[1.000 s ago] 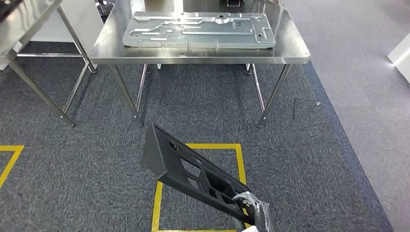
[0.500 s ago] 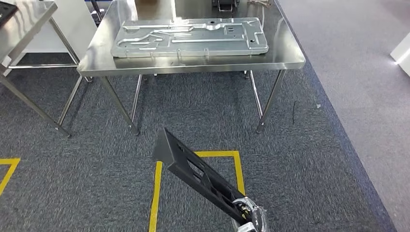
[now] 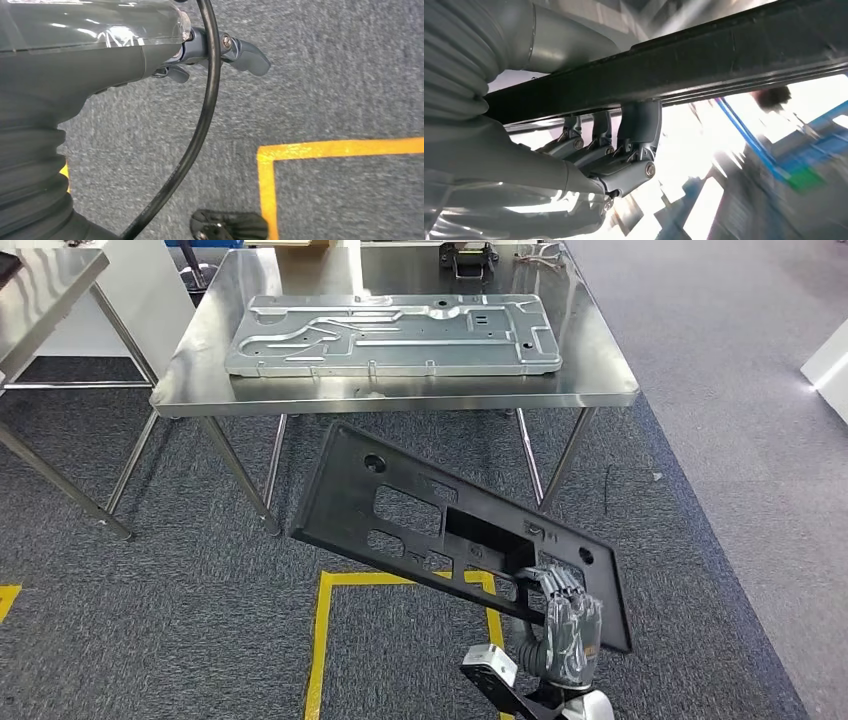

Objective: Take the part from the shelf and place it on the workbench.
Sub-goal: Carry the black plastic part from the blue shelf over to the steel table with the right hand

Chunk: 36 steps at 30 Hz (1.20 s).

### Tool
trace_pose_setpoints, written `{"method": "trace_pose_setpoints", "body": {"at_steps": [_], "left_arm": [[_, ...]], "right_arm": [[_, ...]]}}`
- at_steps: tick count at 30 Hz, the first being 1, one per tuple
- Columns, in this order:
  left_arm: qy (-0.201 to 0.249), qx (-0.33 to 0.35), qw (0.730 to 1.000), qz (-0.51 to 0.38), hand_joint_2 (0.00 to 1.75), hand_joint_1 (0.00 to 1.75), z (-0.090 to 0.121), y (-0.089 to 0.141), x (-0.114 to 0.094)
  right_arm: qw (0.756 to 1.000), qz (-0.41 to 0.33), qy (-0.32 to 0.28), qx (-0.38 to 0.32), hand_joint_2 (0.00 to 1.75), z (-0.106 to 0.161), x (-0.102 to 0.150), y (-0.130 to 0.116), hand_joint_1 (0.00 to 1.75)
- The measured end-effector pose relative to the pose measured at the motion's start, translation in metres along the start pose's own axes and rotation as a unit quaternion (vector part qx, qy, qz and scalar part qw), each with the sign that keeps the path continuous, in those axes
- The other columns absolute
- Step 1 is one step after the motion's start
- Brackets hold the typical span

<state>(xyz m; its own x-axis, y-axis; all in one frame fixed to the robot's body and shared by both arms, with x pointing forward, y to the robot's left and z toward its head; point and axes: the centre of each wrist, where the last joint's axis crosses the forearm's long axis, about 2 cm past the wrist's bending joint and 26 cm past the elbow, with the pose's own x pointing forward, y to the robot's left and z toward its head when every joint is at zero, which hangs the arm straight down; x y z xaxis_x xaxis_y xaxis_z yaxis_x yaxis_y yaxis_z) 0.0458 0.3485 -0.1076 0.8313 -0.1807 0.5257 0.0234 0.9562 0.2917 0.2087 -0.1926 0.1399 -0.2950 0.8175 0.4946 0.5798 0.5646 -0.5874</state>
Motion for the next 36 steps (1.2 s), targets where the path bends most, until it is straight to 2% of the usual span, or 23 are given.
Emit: {"method": "trace_pose_setpoints", "body": {"at_steps": [3, 6, 16, 21, 28, 36], "left_arm": [[-0.001, -0.004, 1.000, -0.007, 1.75, 0.00, -0.003, -0.001, 0.006], [-0.005, -0.009, 1.000, -0.012, 1.75, 0.00, -0.006, -0.001, 0.013], [-0.020, -0.019, 0.999, -0.017, 1.75, 0.00, -0.015, -0.002, 0.033], [-0.013, -0.025, 0.999, -0.019, 1.75, 0.00, -0.013, -0.003, 0.030], [-0.008, -0.030, 0.999, -0.026, 1.75, 0.00, -0.011, -0.005, 0.026], [-0.006, -0.040, 0.999, -0.036, 1.75, 0.00, -0.012, -0.006, 0.029]], "right_arm": [[0.994, 0.099, -0.040, -0.003, 1.75, -0.019, 0.003, 0.000, 1.75], [0.988, 0.145, -0.045, 0.002, 1.75, -0.031, 0.005, 0.009, 1.75], [0.971, 0.207, -0.086, 0.080, 1.75, -0.070, -0.007, 0.035, 1.75], [0.955, 0.247, -0.111, 0.118, 1.75, -0.081, -0.027, 0.046, 1.75], [0.946, 0.271, -0.123, 0.128, 1.75, -0.092, -0.039, 0.051, 1.75], [0.934, 0.292, -0.161, 0.128, 1.75, -0.115, -0.034, 0.057, 1.75]]}}
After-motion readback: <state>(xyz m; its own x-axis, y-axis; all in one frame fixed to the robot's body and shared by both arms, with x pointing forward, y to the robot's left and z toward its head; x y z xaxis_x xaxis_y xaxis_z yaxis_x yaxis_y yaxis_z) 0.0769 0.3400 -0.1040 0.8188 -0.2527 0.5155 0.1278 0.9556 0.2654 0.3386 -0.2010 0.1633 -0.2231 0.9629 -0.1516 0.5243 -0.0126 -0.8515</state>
